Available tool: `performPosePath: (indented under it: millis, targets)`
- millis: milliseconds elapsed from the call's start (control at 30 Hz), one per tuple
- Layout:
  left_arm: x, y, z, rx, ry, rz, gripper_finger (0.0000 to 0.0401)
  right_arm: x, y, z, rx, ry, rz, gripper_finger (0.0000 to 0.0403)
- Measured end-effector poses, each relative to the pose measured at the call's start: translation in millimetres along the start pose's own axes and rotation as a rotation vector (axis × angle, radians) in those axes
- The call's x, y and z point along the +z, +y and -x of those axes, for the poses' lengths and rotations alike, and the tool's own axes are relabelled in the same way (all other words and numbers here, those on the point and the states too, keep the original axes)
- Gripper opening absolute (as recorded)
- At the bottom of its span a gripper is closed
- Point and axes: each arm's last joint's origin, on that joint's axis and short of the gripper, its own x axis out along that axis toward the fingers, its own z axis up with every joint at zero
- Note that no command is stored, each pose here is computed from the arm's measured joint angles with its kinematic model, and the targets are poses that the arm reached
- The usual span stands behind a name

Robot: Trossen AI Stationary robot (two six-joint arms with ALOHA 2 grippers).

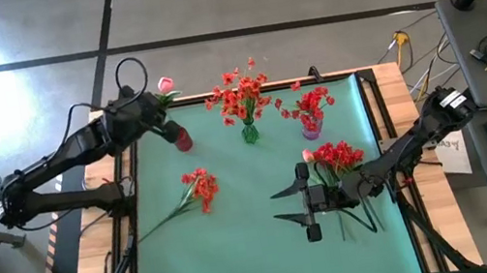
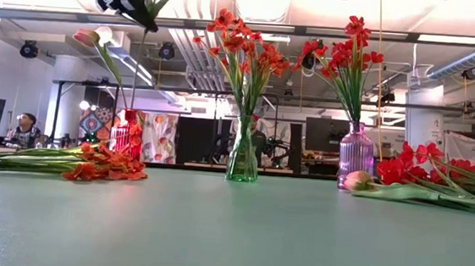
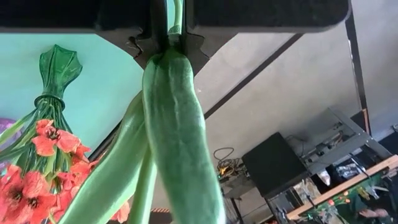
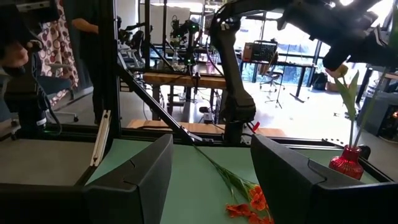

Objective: Sort flowers into vase by color
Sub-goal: Put the bottom pink flower in the red flower vase

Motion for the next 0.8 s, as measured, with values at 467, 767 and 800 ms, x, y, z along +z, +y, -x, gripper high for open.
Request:
performPosePath:
  millis: [467,767,800]
  targets:
    - [-1.6,-3.4,-9.6,0.009,0.034,0.06,0.0031,0.0,0.0,0.0,0.0,0.0,0.003,0.021]
    - [-5.1,-3.2,-9.2,0.009,0.066,0.079,0.0077,0.0,0.0,0.0,0.001,0.0,0.005,0.021]
    - [-5.3,-3.3,-9.3,0.009,0.068,0.081,0.0081,0.0,0.0,0.0,0.001,0.0,0.005,0.021]
